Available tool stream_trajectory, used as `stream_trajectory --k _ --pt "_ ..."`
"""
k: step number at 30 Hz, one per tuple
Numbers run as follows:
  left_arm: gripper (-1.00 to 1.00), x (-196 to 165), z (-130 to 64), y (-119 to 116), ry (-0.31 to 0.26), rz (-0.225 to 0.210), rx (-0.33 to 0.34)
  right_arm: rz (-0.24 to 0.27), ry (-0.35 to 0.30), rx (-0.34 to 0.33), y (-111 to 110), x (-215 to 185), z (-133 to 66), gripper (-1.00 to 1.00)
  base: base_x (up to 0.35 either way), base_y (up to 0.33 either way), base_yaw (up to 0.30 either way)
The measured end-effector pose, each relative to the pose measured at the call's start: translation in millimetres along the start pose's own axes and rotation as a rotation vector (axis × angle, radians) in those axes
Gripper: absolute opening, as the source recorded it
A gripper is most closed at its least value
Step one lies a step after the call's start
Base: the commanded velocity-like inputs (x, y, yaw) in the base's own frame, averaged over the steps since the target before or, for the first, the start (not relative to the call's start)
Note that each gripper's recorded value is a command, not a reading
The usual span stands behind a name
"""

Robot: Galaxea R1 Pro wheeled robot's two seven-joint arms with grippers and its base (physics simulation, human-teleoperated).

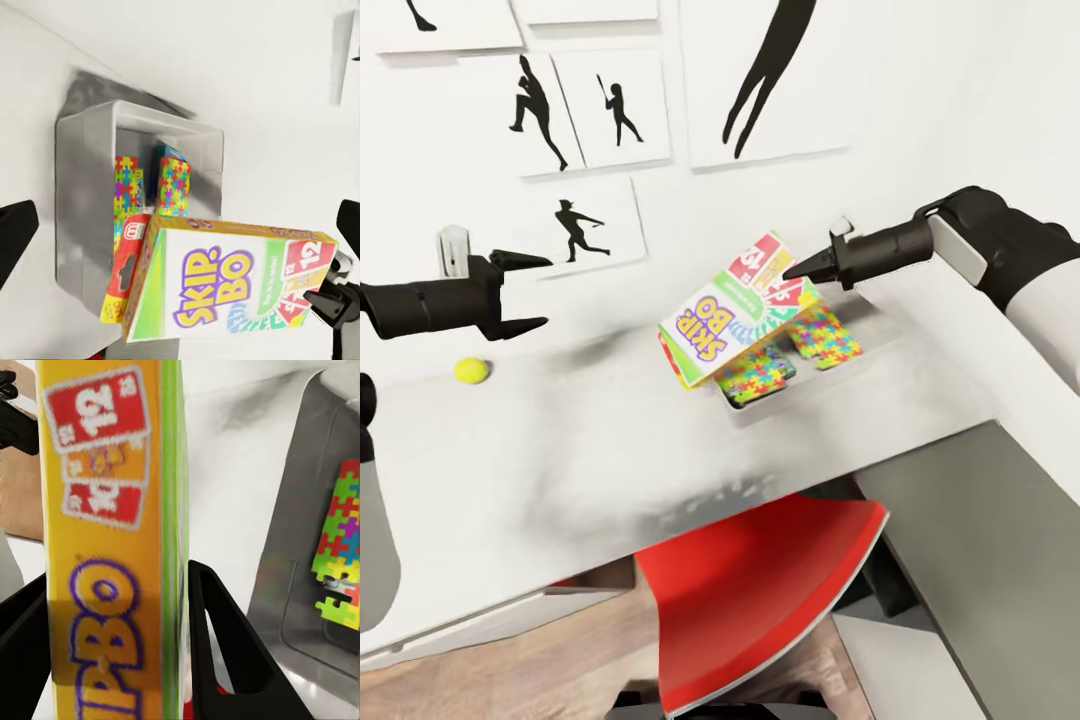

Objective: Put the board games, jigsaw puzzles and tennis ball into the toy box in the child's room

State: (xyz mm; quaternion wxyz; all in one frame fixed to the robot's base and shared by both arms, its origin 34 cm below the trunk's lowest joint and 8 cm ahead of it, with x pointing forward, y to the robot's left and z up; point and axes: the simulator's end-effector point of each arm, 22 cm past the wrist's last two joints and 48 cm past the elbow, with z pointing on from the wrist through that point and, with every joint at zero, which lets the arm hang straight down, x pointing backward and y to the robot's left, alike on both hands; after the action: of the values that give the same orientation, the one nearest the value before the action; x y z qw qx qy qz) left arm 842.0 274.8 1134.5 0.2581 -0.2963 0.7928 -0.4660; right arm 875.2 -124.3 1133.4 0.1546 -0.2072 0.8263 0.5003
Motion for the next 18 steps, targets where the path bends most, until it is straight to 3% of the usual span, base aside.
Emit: stream_trajectory --k 8,13,18 --pt "1.0 2 1.1 -1 0.004 0.0 0.006 -0.005 -0.008 -0.001 2 -3 -6.1 -1.0 0.0 -0.063 0.295" --pt "1.0 2 0.2 -4 0.002 0.007 0.01 -0.003 -0.01 0.001 -1 -1 -8.1 -1.0 0.0 -0.247 0.077" --pt "1.0 2 -1.0 -6 -0.002 0.009 0.015 0.003 -0.021 0.01 -6 0 -17.4 -1.0 0.0 -0.057 0.011"
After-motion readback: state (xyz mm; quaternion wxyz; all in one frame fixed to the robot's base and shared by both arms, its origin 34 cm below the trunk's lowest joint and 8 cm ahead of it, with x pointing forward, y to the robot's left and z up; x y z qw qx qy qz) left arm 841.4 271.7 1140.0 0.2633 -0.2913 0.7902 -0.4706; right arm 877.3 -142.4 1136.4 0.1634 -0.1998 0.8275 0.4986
